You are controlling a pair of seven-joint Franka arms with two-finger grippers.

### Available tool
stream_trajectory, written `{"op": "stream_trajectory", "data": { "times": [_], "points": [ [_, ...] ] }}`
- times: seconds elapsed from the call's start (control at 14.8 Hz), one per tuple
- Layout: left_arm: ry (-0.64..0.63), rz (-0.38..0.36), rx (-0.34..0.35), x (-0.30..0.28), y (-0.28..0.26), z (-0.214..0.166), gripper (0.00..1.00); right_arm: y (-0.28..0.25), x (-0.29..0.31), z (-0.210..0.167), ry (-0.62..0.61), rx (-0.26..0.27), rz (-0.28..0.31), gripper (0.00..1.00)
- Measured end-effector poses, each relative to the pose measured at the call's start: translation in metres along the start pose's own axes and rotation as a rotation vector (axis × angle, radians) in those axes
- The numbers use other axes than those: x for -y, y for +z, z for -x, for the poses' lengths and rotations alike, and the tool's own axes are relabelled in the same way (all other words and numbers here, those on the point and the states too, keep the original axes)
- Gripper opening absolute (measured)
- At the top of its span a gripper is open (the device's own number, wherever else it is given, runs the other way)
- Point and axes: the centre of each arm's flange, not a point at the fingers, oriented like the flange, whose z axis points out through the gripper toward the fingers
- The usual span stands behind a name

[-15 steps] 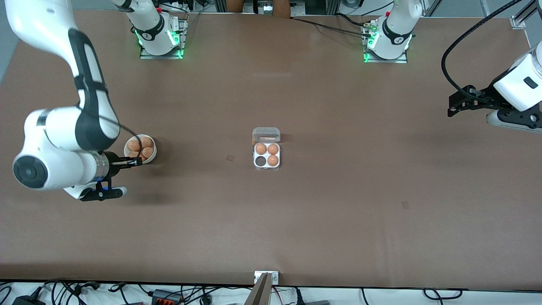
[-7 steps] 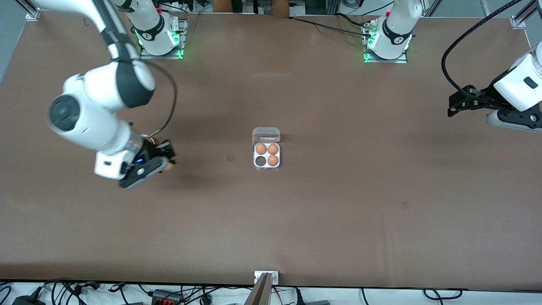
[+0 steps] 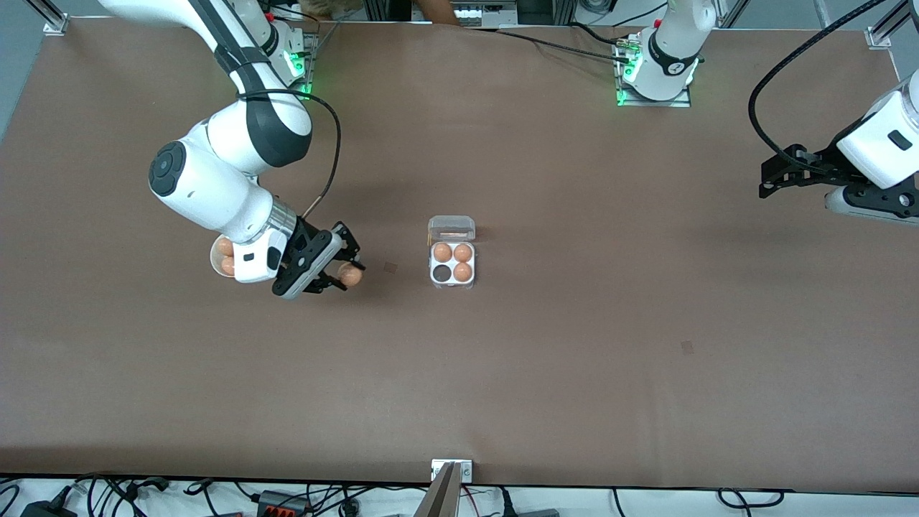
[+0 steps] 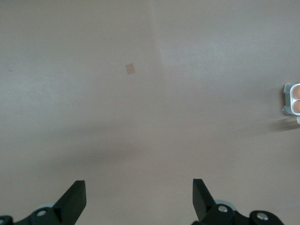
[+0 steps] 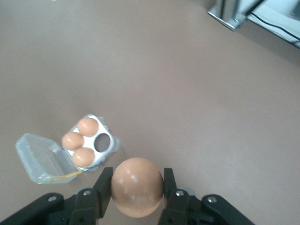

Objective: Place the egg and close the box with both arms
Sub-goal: 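Lift the egg with the right gripper and carry it toward the egg box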

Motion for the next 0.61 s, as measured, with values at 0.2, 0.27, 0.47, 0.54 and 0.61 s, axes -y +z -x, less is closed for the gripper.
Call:
{"op": "stream_trajectory", "data": {
  "times": [0.2,0.27,0.47,0.54,0.61],
  "points": [
    [0.0,0.0,0.0,0.0,0.0,0.0,1.0,-0.001,-0.007,0.004,-0.057,-0.078,-0.071,0.48],
    [0.0,0.0,0.0,0.0,0.0,0.0,1.0,-0.001,-0.01,0.007,-0.079,-0.118,-0.099,0.48],
    [0.0,0.0,0.0,0.0,0.0,0.0,1.0,0.001,-0.016,0.014,-0.156,-0.249,-0.159,0.48],
    [0.0,0.0,0.0,0.0,0.0,0.0,1.0,0.002,-0.017,0.016,-0.179,-0.285,-0.17,0.48],
    [0.0,0.0,0.0,0.0,0.0,0.0,1.0,0.006,-0.018,0.018,-0.194,-0.32,-0.182,0.48]
  ]
}}
